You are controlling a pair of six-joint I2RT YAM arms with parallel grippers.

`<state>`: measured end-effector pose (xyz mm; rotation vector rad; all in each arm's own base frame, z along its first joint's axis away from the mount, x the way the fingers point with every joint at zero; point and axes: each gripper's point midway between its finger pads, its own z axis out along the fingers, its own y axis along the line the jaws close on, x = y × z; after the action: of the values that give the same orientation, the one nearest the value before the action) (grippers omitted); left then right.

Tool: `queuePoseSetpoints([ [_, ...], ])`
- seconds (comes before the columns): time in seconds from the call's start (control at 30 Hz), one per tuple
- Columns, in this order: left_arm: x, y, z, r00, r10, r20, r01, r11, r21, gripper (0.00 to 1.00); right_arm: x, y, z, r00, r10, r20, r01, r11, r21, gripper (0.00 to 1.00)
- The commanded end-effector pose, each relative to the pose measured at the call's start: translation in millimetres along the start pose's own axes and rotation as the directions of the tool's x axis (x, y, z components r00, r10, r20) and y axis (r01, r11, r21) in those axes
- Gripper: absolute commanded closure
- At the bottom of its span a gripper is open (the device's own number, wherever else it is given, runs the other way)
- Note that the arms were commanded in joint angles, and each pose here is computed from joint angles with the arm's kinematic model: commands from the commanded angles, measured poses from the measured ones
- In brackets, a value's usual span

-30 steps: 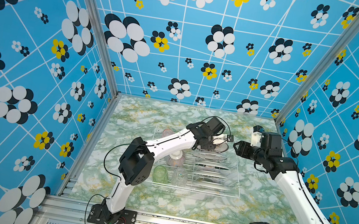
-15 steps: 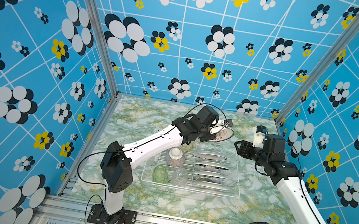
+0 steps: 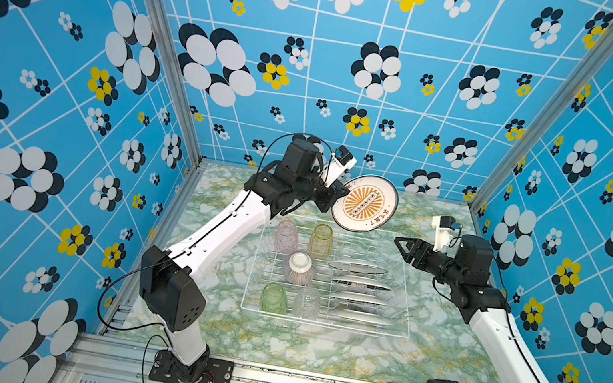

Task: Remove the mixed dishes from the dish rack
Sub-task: 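Grasp the sunburst plate rim with the left gripper and lift it upright, then grasp the plate's far rim with the right gripper, then open the left gripper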

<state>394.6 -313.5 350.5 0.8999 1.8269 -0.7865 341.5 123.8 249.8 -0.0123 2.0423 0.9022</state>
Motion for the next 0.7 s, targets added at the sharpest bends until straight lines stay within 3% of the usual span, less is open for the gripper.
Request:
queuePoseSetpoints([
  [0.0, -20, -27, -10, 0.990, -0.119, 0.078, 0.100, 0.972, 0.214, 1.00, -19, 34, -3, 0.998, -0.002, 0.063, 0.013, 0.984, -0.179, 0.37],
  [0.47, -10, -32, 20, 0.961, -0.274, 0.037, 0.236, 0.882, 0.408, 1.00, -32, 43, -2, 0.992, 0.038, 0.119, -0.007, 0.968, -0.251, 0.40],
  [0.67, -3, -30, 32, 0.951, -0.309, 0.020, 0.270, 0.861, 0.430, 1.00, -42, 51, -6, 0.987, 0.047, 0.151, -0.002, 0.960, -0.280, 0.60],
])
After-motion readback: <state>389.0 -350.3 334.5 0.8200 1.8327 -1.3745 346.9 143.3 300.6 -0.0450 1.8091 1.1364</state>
